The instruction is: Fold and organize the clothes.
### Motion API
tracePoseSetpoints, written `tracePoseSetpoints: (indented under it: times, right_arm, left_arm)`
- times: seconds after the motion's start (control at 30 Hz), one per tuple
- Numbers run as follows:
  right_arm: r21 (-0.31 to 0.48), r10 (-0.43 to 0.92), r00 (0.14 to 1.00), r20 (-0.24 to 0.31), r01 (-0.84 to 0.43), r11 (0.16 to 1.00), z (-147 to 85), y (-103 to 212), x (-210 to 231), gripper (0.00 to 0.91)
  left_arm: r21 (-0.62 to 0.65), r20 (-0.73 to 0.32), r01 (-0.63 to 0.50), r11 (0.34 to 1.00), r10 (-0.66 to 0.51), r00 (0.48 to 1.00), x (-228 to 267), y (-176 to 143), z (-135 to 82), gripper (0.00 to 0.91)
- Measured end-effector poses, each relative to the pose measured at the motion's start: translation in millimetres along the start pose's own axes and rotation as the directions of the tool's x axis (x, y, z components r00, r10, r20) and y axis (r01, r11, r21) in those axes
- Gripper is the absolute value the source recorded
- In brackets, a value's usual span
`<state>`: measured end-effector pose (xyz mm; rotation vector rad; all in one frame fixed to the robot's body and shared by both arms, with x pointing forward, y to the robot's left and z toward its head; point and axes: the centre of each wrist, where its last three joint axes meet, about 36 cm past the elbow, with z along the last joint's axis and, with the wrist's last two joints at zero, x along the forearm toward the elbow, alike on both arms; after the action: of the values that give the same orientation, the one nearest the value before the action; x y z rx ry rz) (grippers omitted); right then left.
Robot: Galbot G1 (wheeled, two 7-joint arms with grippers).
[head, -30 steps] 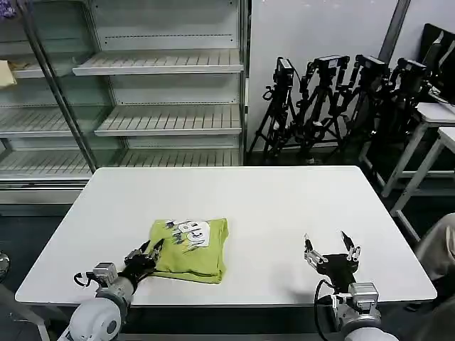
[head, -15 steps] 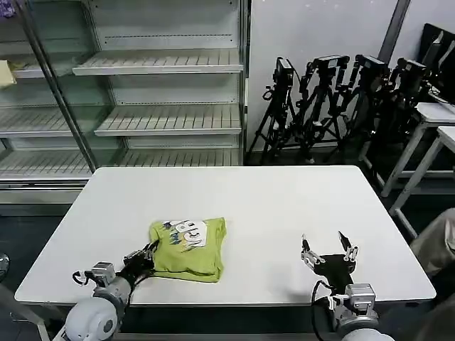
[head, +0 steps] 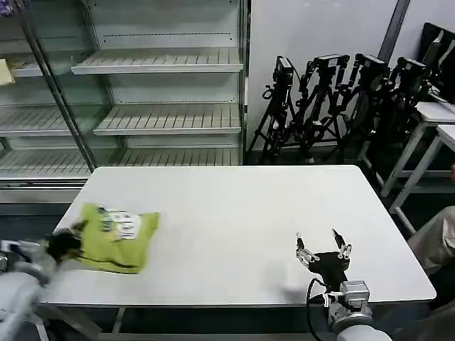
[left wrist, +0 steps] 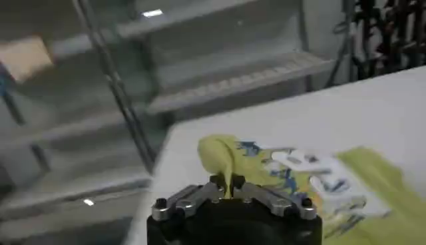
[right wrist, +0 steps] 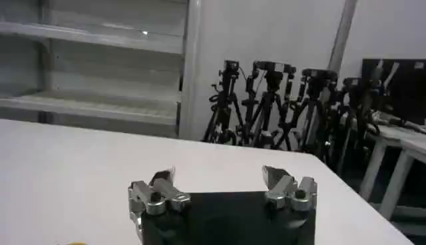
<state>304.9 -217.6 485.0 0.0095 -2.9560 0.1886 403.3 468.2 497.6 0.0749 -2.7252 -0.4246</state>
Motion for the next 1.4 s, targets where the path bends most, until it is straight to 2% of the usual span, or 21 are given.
tracePoseSetpoints:
  times: [0.13,0.27,0.37,0.5,0.7,0.9,1.2,1.4]
  right_arm:
    - [-0.006,0.001,1.0,-0.002,-0.001,1.0,2.2,0.2,-1.3,0.907]
    - [-0.004,0.003,1.0,-0.006,-0.003,1.0,5.0,-1.1,-1.0,0.907]
    - [0.0,0.007,1.0,-0.009,-0.007,1.0,6.3,-2.8,-0.3,0.907]
    - [0.003,0.01,1.0,-0.012,-0.01,1.0,7.0,-3.5,1.6,0.907]
    - [0.01,0.016,1.0,-0.012,-0.016,1.0,5.9,-6.0,5.5,0.907]
    - [0.018,0.031,1.0,-0.002,-0.031,0.999,2.1,-12.6,6.1,0.907]
    - [0.024,0.059,0.998,0.011,-0.06,0.998,-5.2,-20.0,9.3,0.907]
    - [0.021,0.07,0.997,0.016,-0.071,0.997,-7.4,-21.9,11.3,0.907]
  left_arm:
    - [-0.089,0.026,0.055,0.995,-0.053,0.998,13.9,26.4,-30.0,0.0]
    - [-0.131,0.053,0.046,0.99,-0.04,0.998,30.4,8.2,-48.7,0.0]
    - [-0.13,0.079,0.009,0.991,0.002,0.997,44.5,-30.1,-49.2,0.0]
    - [-0.089,0.095,-0.075,0.993,0.084,0.992,61.1,-93.5,-37.4,0.01]
    - [0.015,0.11,-0.283,0.959,0.279,0.954,86.6,-193.8,-25.5,0.0]
    - [0.109,0.132,-0.402,0.909,0.387,0.913,101.2,-258.1,-26.3,0.0]
    - [0.104,0.187,-0.437,0.894,0.414,0.891,88.1,-298.0,-36.0,0.0]
    - [0.057,0.216,-0.424,0.904,0.403,0.889,72.4,-296.3,-47.1,0.0]
